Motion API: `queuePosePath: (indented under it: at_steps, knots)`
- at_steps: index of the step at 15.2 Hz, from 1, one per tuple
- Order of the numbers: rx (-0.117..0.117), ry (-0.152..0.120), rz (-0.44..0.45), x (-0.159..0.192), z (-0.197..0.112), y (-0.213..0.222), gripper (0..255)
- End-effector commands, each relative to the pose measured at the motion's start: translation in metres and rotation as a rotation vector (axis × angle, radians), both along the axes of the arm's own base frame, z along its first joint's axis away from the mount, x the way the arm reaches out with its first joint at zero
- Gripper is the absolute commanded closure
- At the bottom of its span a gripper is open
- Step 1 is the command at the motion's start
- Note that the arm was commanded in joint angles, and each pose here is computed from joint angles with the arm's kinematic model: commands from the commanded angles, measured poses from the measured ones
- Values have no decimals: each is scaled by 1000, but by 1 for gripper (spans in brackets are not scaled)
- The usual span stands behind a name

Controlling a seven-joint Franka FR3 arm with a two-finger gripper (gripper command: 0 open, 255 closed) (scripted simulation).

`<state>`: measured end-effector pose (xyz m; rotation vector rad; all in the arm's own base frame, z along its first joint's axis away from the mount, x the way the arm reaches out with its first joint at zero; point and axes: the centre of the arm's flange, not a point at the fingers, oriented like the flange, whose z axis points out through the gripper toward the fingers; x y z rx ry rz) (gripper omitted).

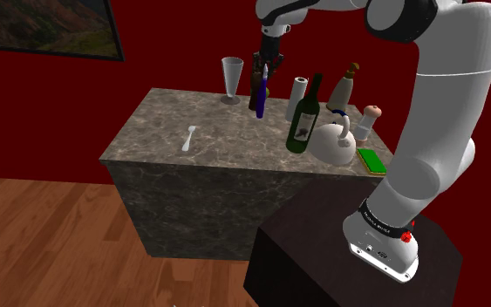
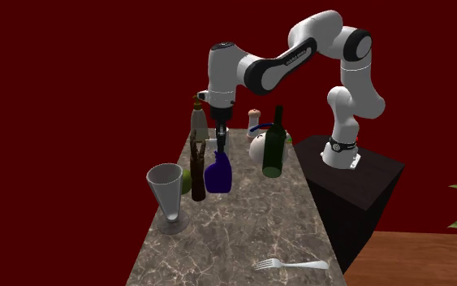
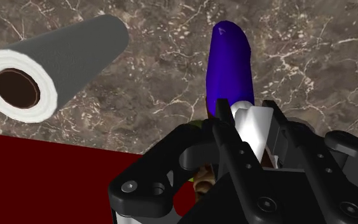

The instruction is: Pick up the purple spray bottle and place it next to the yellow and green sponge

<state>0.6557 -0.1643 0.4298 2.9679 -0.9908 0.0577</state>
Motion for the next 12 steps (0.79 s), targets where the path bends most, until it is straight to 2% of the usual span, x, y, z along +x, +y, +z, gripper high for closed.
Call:
queuePosePath:
  at_steps: [1, 12]
  knots:
    - [0, 0, 0, 0, 10, 0, 255]
    - [0, 0, 0, 0, 68, 0, 255]
